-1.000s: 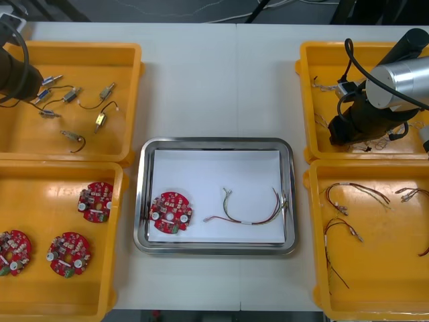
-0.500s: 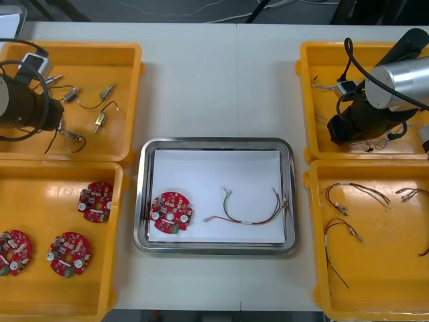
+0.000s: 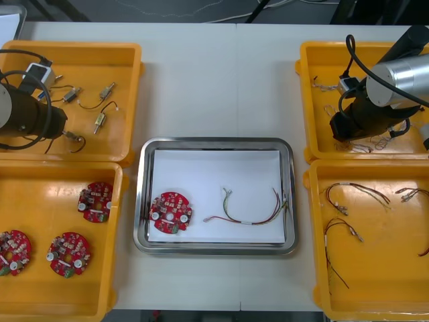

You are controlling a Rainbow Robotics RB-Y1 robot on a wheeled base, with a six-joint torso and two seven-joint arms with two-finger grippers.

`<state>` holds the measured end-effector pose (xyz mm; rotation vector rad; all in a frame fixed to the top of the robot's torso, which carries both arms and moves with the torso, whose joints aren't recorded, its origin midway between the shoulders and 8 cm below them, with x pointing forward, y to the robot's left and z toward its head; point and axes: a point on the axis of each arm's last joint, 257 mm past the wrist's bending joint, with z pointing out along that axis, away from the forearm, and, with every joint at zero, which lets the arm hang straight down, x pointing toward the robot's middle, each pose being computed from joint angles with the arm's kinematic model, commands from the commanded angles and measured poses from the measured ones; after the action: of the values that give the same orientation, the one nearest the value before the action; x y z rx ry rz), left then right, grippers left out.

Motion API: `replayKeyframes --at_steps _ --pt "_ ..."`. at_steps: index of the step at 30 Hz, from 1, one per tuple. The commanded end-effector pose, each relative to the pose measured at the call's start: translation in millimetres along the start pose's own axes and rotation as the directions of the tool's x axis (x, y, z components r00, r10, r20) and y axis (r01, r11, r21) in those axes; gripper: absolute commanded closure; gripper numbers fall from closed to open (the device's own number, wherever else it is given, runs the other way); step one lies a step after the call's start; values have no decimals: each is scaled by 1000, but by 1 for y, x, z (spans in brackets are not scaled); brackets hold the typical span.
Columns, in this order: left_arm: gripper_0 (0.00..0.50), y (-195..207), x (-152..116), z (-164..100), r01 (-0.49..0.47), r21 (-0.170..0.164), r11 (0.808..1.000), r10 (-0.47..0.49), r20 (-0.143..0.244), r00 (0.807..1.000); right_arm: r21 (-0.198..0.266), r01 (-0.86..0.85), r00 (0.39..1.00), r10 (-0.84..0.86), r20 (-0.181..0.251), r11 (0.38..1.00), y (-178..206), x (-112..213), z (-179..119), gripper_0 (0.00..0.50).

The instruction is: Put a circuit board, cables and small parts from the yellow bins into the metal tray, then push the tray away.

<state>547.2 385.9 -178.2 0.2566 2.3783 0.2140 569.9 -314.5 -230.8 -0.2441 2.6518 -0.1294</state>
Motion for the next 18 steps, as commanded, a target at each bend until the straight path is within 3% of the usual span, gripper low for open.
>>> replayKeyframes --at_steps 1,11,15,18 --pt "500 -12 -4 0 16 22 1000 -17 22 1000 39 10 995 -14 101 999 -22 -44 -33 500" --pt "500 -11 -25 -11 30 33 999 -31 47 998 53 -44 973 31 227 998 -45 -75 -47 500" --pt "500 -10 -33 -24 39 45 998 -40 27 999 61 -71 969 54 241 996 -57 -77 -47 500" --pt "500 -10 -38 -39 41 51 998 -42 8 999 64 -92 970 75 229 994 -67 -73 -43 500"
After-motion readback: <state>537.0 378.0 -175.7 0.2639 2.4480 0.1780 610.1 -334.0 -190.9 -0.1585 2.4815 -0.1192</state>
